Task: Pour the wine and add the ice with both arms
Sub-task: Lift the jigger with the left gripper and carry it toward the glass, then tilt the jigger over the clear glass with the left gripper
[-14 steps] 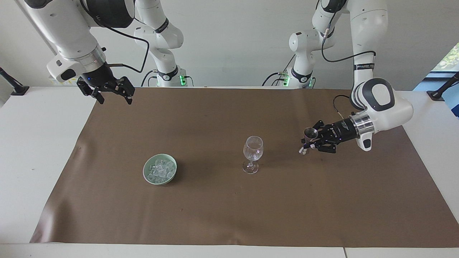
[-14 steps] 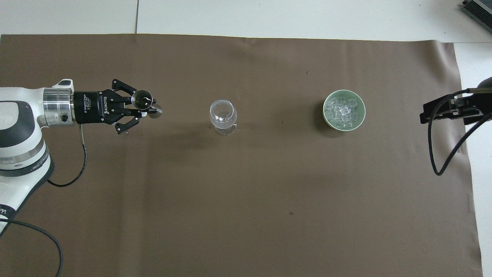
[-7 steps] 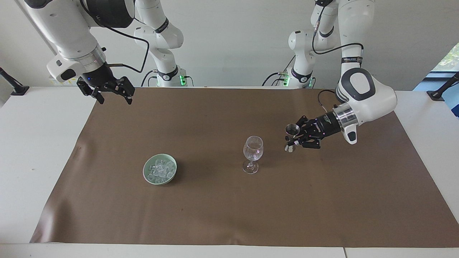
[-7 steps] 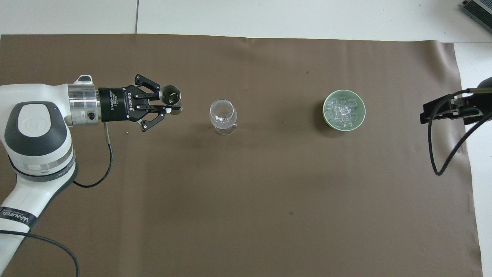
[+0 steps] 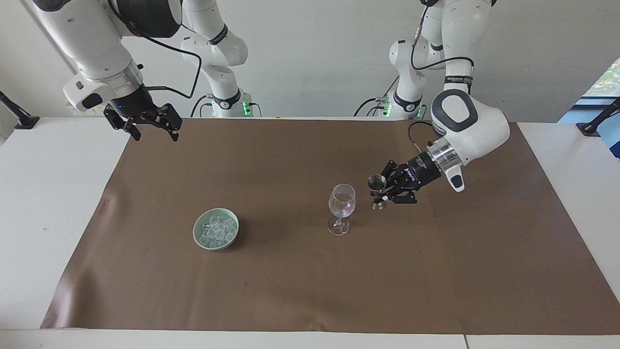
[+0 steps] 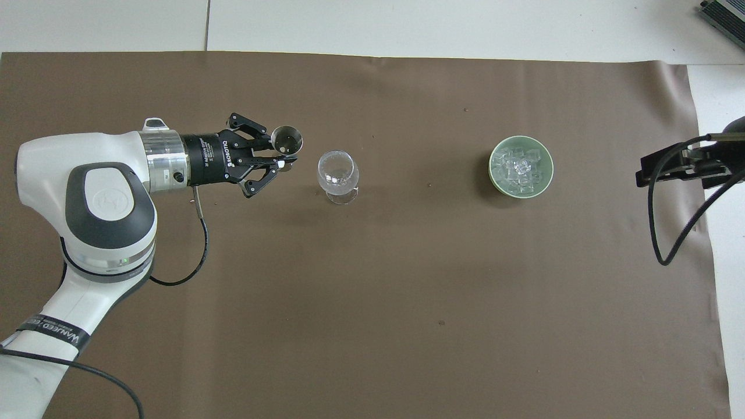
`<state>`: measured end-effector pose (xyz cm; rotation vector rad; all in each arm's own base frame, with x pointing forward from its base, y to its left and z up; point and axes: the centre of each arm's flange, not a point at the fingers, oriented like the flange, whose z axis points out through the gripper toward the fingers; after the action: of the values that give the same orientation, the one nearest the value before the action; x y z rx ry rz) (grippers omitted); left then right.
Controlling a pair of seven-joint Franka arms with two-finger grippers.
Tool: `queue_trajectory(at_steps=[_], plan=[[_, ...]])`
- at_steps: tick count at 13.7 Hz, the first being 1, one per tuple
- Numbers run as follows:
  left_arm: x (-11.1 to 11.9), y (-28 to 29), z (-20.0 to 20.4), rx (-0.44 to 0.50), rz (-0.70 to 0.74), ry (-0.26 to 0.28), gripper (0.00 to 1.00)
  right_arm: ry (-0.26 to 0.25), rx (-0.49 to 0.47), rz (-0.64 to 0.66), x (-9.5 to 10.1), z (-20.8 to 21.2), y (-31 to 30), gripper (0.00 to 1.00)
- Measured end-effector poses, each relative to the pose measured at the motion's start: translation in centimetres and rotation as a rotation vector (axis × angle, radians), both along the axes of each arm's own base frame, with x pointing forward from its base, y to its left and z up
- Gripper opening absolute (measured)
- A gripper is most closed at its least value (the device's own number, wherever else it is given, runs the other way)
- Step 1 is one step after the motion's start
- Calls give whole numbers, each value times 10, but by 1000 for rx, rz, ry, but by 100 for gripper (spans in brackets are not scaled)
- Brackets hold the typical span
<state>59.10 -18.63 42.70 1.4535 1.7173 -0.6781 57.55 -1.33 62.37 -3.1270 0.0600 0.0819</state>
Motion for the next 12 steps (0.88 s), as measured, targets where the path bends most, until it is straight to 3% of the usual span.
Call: queue_trajectory(at_steps=[4,12], plan=[[-2,-11,1,33,31,-2,21,0,0,0,0,0,0,100],[-6,-30,3,151,-18,-79,21,0,0,0,0,0,0,100]])
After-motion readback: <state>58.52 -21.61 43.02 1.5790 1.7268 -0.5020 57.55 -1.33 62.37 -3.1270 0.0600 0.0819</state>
